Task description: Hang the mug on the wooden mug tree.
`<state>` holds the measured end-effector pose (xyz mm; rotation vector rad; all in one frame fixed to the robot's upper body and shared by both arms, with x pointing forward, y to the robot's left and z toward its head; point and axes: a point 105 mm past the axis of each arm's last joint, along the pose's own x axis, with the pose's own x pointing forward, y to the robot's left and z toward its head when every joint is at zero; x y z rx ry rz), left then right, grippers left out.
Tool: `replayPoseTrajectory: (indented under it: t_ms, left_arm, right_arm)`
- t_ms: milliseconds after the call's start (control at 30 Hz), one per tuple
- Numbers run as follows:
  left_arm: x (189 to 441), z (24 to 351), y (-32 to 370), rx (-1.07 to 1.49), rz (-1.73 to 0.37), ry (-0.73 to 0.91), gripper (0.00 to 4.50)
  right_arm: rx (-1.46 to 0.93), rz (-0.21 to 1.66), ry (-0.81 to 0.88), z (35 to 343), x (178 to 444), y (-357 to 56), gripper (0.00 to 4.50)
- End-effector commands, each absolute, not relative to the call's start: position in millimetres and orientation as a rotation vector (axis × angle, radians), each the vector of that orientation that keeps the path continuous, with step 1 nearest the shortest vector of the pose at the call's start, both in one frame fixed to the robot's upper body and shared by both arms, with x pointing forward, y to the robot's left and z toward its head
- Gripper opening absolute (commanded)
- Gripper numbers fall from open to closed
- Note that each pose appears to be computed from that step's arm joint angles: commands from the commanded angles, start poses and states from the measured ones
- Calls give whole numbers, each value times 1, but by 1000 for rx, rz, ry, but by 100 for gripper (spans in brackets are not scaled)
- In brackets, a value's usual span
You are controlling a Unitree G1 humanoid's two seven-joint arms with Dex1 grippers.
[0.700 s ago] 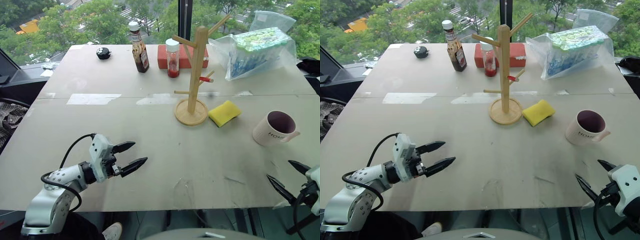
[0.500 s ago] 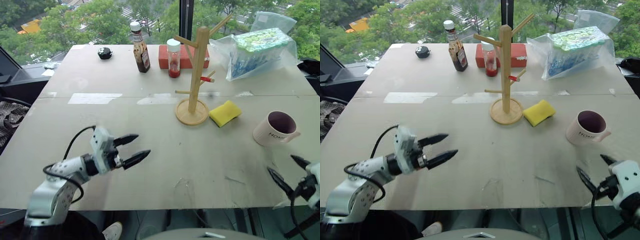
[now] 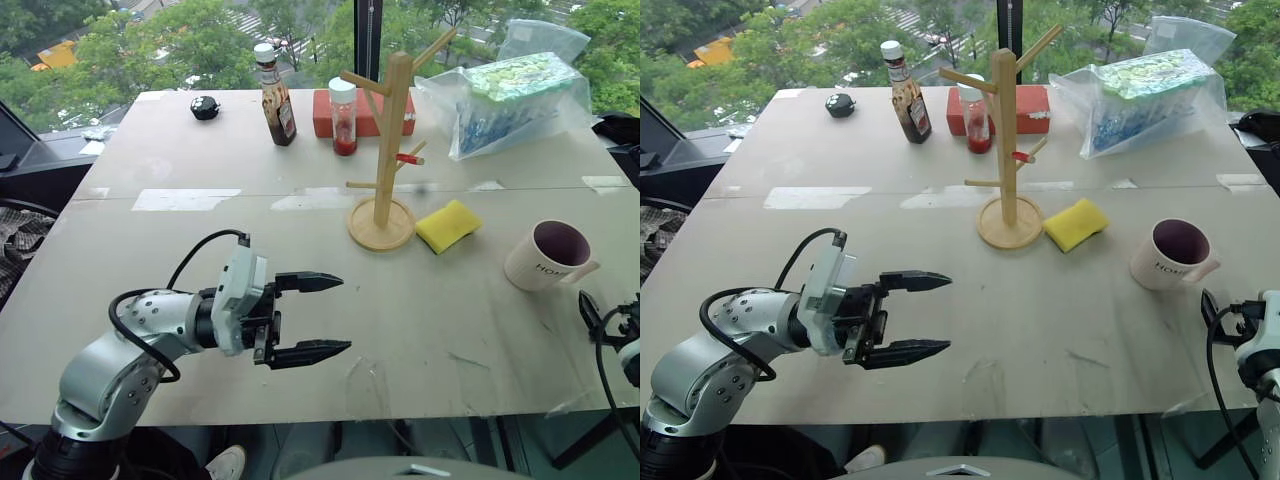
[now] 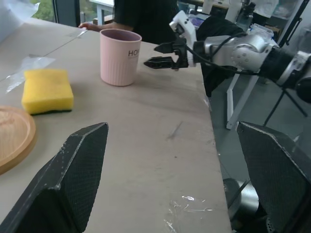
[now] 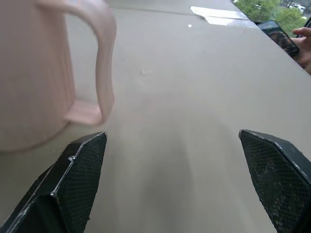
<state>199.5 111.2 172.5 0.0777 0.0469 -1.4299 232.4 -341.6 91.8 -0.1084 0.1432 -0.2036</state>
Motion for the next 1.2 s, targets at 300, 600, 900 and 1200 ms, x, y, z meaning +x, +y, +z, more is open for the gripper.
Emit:
replayPoseTrajectory:
  t_ms: [300, 600, 900, 1200]
  left_arm:
    - [189, 188, 103, 114, -1423, 9, 435]
    - [193, 191, 102, 104, -1427, 11, 435]
    - [190, 198, 102, 107, -1419, -2, 450]
    - [201, 199, 104, 95, -1328, -32, 450]
  right_arm:
    - [-61, -166, 73, 109, 250, -336, 442]
    - [-57, -110, 79, 111, 258, -329, 442]
    - [-47, -45, 66, 109, 286, -322, 226]
    - [-119, 94, 25, 124, 291, -305, 7]
